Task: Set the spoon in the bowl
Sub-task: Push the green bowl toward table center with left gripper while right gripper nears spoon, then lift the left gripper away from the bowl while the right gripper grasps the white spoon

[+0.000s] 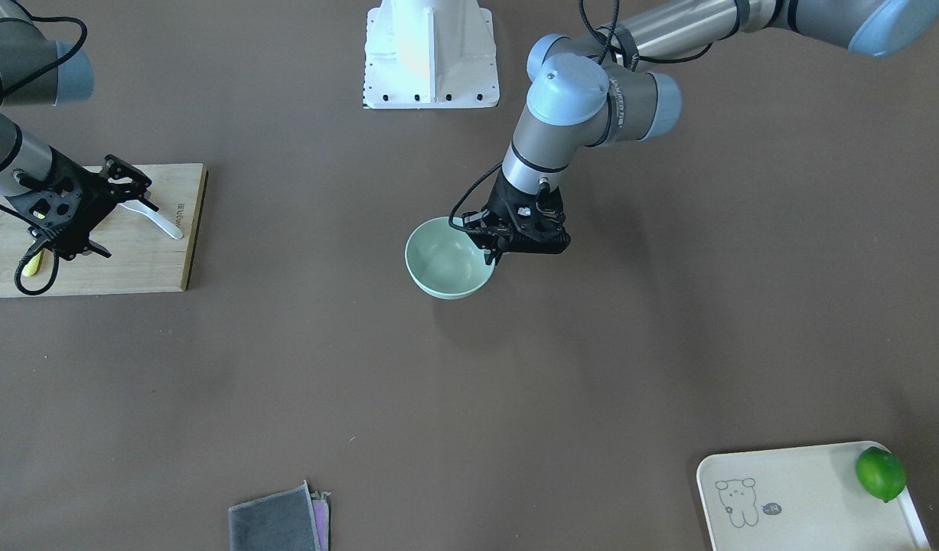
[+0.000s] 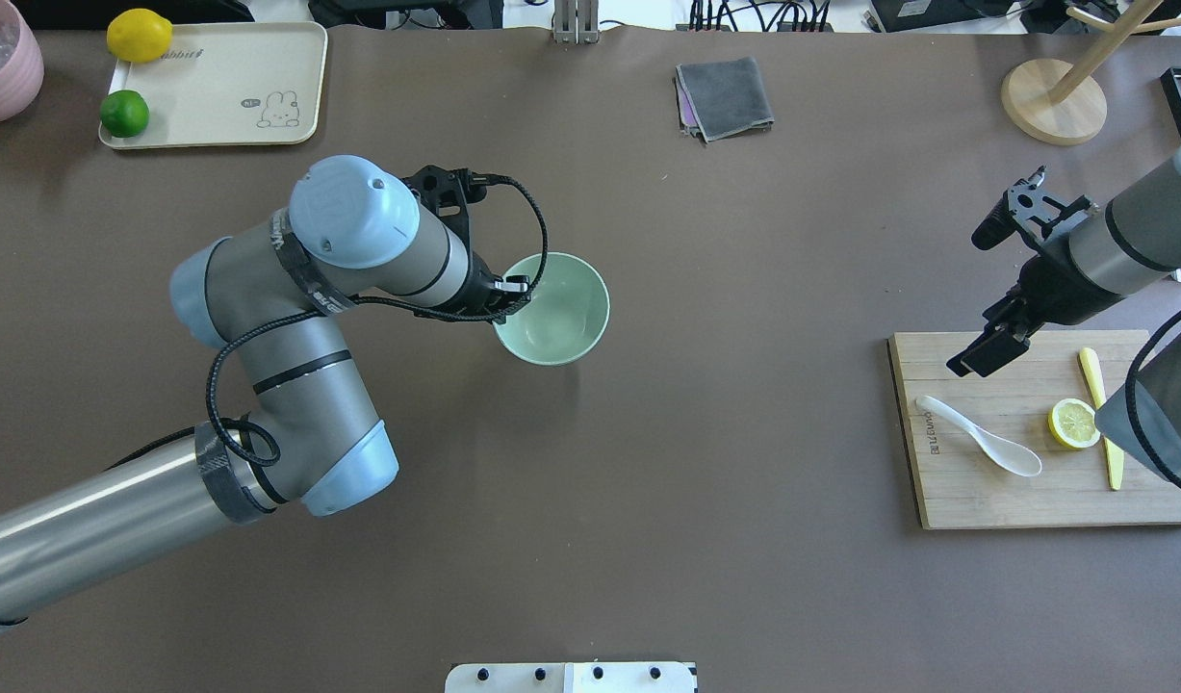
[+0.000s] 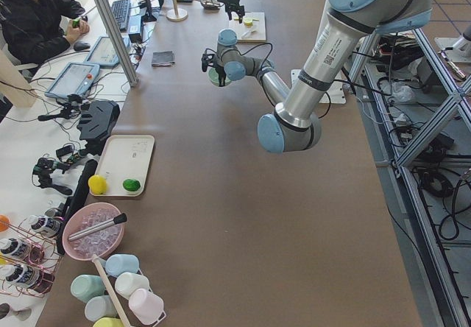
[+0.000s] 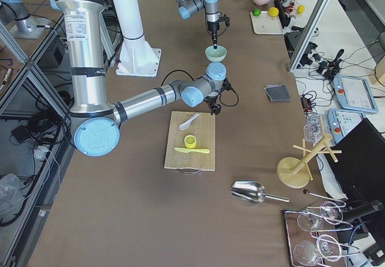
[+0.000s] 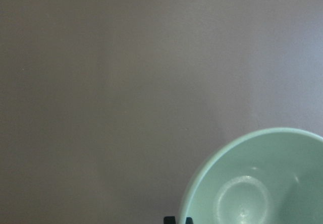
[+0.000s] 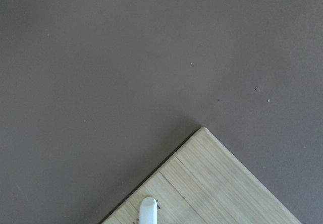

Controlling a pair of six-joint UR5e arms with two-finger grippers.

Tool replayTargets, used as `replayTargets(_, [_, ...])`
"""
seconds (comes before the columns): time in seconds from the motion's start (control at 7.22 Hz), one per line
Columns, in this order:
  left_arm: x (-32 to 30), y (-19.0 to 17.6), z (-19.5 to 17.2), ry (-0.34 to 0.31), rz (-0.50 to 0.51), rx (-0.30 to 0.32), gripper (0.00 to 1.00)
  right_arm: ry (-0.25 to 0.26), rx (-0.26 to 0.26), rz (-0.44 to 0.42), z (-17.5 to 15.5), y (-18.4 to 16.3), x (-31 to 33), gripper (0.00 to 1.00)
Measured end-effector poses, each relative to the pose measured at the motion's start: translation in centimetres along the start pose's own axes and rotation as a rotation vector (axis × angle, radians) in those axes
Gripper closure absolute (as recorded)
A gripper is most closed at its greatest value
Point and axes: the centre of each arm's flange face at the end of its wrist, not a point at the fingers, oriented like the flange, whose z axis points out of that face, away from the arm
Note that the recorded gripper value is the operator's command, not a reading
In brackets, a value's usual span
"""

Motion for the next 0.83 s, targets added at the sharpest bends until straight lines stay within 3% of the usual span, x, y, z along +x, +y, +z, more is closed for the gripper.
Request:
replayTargets(0.14, [0.4,0.4,0.8,-0.011,0.005,0.005,0.03,-0.003,0.001,-0.007,0.2,0.0,-0.2,0.00])
replayTargets(0.42, [1.3,0.4,0.4,0.019,0.016,0.022,0.02,-0.010,-0.009,-0.013,1.0,0.1,-0.6,0.00])
replayTargets(0.83, [1.1,-2.7,-2.5,0.062,0.007,0.082,0.02,0.002,-0.046,-0.016,2.7,1.5,-1.0,0.02])
